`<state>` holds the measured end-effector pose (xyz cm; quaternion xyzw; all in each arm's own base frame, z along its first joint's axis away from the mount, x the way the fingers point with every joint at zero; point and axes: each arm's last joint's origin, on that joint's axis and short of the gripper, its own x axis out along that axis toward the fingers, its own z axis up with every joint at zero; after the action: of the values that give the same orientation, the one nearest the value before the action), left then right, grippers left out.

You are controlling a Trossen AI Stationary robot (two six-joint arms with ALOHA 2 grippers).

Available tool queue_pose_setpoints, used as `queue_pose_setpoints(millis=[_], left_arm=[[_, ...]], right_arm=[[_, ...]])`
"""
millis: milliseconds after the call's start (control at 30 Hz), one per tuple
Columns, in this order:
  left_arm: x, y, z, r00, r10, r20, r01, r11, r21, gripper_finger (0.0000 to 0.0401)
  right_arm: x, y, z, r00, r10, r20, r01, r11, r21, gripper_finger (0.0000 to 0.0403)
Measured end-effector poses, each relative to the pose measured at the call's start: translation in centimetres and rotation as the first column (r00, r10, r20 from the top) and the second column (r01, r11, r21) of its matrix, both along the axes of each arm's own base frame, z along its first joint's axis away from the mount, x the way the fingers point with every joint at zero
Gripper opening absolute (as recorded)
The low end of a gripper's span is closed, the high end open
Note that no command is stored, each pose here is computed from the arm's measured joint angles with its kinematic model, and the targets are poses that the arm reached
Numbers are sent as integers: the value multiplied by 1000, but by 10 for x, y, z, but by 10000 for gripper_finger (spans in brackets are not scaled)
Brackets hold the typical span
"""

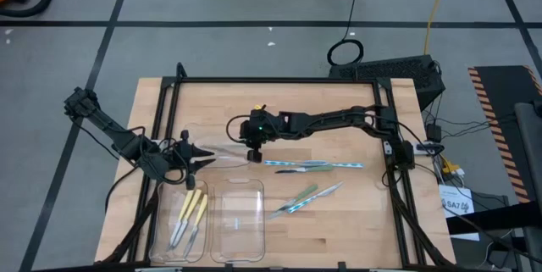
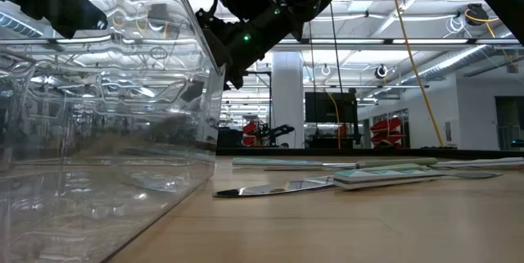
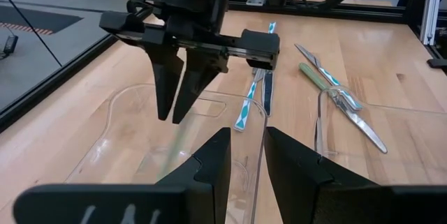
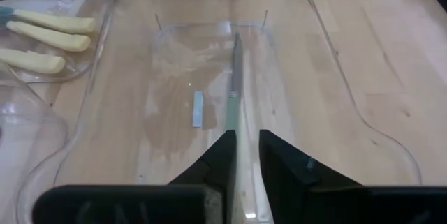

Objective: Sort silverware by color (type)
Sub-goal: Put the bottom green table knife into the top transparent bin

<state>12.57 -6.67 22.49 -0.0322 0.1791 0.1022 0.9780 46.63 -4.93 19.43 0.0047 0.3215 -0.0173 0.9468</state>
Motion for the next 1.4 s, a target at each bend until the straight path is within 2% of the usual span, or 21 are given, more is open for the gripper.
queue_pose_setpoints(millis=[400,633,867,1000,1100,1267,1400], left_arm=[[0,0,0,1000,1,0,-1,1000,-2,97],[0,0,0,1000,1,0,-1,1000,0,97],[0,0,0,1000,8,4,-8,1000,-2,97],[0,0,0,1000,15,8,-15,1000,-20,97],[0,0,0,1000,20,10,-20,999,-31,97],[0,0,0,1000,23,12,-23,999,-40,97],[0,0,0,1000,17,8,-17,1000,-24,97]], right_arm=[[-5,0,5,999,20,-31,-20,1000,-17,79],[-47,13,73,986,136,-100,-133,991,34,79],[-93,48,107,947,187,-260,-168,981,95,79],[-116,73,100,888,153,-434,-119,987,105,80],[-133,94,88,843,145,-517,-110,989,97,80],[-155,128,59,804,195,-562,-157,981,115,80],[-162,147,34,825,213,-523,-166,977,136,80]])
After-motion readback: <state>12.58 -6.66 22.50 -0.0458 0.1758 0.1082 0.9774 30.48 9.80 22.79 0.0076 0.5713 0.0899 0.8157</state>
